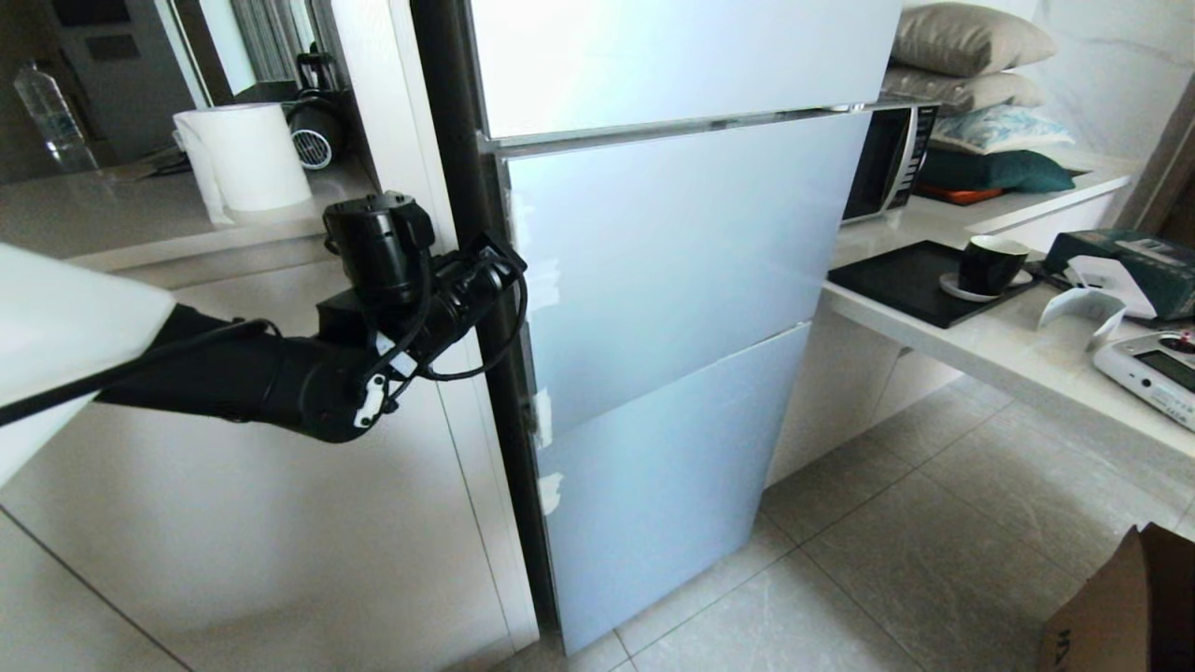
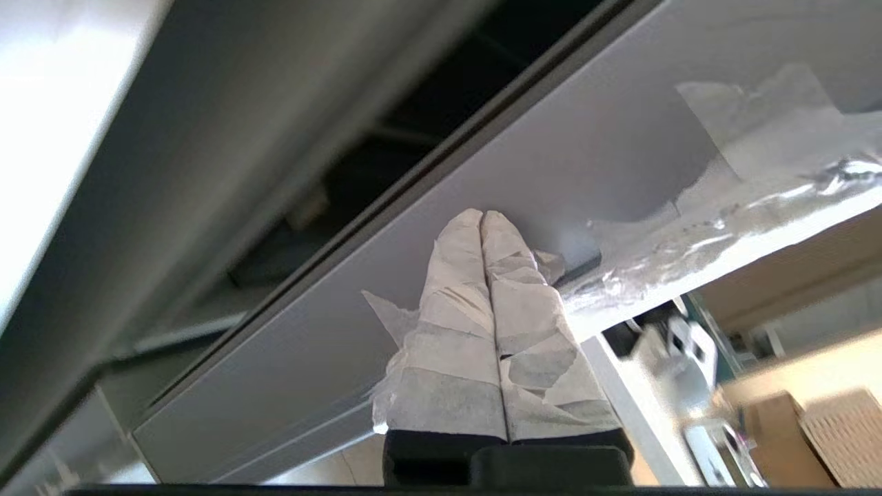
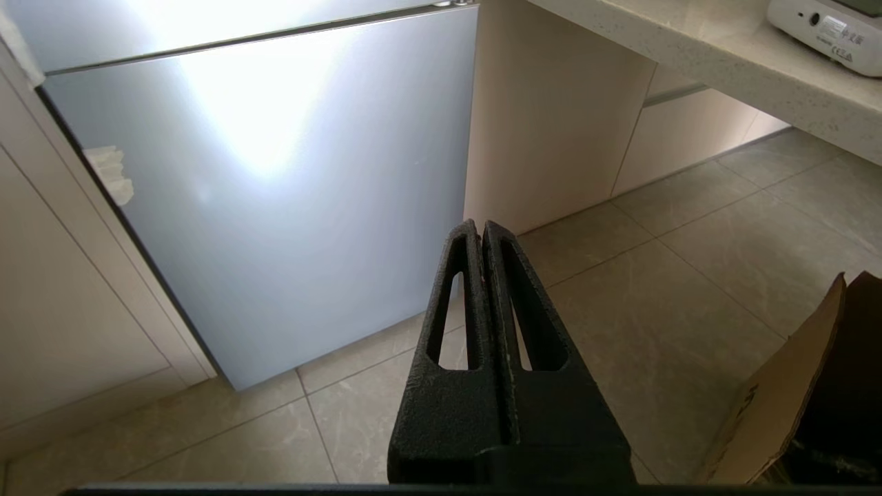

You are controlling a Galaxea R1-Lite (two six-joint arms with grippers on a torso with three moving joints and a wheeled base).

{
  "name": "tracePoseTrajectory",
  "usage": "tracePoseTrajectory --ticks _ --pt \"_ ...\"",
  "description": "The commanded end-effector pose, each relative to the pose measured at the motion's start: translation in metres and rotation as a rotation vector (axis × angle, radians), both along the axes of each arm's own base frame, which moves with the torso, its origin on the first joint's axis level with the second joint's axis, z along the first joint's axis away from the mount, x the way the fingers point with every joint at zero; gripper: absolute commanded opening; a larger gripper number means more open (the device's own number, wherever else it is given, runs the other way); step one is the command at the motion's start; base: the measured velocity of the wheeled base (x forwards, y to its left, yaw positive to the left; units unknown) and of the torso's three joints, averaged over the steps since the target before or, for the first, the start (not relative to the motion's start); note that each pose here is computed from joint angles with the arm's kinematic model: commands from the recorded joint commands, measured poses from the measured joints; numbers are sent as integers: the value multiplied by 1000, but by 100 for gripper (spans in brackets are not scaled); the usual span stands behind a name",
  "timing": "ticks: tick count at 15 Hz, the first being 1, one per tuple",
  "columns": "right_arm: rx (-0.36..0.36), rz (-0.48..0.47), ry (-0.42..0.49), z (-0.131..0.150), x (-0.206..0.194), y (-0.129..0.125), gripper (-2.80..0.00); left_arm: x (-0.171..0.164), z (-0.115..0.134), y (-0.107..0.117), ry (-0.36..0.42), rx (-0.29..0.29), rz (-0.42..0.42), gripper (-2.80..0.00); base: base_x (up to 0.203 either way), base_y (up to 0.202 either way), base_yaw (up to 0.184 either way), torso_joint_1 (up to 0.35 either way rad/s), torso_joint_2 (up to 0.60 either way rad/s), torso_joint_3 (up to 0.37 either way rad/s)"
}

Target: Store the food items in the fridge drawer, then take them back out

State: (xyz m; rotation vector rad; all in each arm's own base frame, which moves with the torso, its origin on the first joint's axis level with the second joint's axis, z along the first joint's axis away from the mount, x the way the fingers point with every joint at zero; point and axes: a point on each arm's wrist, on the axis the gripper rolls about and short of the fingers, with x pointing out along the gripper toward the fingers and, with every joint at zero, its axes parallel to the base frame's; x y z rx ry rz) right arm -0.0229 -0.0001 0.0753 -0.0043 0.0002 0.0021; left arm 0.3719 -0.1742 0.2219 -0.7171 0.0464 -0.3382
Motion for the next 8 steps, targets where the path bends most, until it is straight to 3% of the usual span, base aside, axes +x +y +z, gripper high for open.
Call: tracePoseTrajectory --ticks 1,4,8 --pt "-1 1 0 0 0 0 -280 -14 4 5 -4 -7 0 -280 0 0 0 0 0 0" --pt "0 0 0 0 0 0 -280 -43 4 1 14 5 -46 -280 0 0 0 0 0 0" --pt "-2 1 0 0 0 0 -280 -113 7 1 41 24 -160 -280 0 0 0 0 0 0"
